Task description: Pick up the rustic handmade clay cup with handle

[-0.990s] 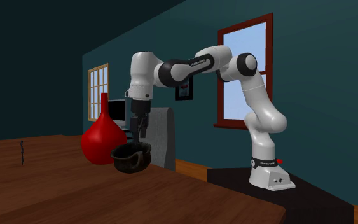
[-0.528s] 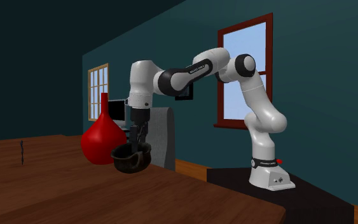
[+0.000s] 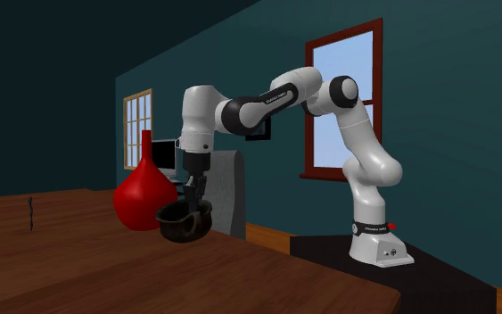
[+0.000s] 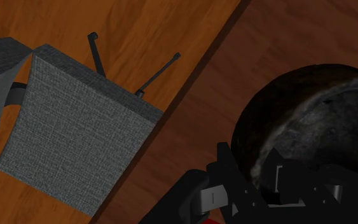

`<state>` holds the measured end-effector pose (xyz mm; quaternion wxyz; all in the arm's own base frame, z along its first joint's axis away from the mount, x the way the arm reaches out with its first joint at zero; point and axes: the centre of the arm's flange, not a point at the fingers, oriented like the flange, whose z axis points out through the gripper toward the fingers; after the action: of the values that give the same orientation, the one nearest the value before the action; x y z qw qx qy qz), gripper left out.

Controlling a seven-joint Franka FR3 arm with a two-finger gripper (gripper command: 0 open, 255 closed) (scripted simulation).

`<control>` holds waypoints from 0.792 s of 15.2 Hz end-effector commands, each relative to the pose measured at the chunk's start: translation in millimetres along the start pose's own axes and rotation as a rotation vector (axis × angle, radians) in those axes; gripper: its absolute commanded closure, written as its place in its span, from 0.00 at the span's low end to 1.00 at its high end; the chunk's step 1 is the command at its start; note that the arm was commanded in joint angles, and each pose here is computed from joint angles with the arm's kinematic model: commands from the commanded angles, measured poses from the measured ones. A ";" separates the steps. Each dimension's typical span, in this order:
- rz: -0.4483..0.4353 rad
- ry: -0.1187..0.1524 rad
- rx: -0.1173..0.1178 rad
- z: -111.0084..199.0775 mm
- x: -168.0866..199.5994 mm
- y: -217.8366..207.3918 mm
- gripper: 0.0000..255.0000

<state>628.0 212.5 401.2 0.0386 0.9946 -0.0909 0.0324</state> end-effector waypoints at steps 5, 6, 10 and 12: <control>0.000 0.001 0.001 -15.7 1.0 0.1 1.00; 0.000 0.001 0.001 -21.0 1.4 0.5 1.00; 0.000 0.001 0.001 -42.0 2.9 2.0 1.00; 0.000 0.001 0.001 -52.5 3.6 2.7 1.00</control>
<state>626.7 212.9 447.5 0.0386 0.9946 -0.0908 0.0322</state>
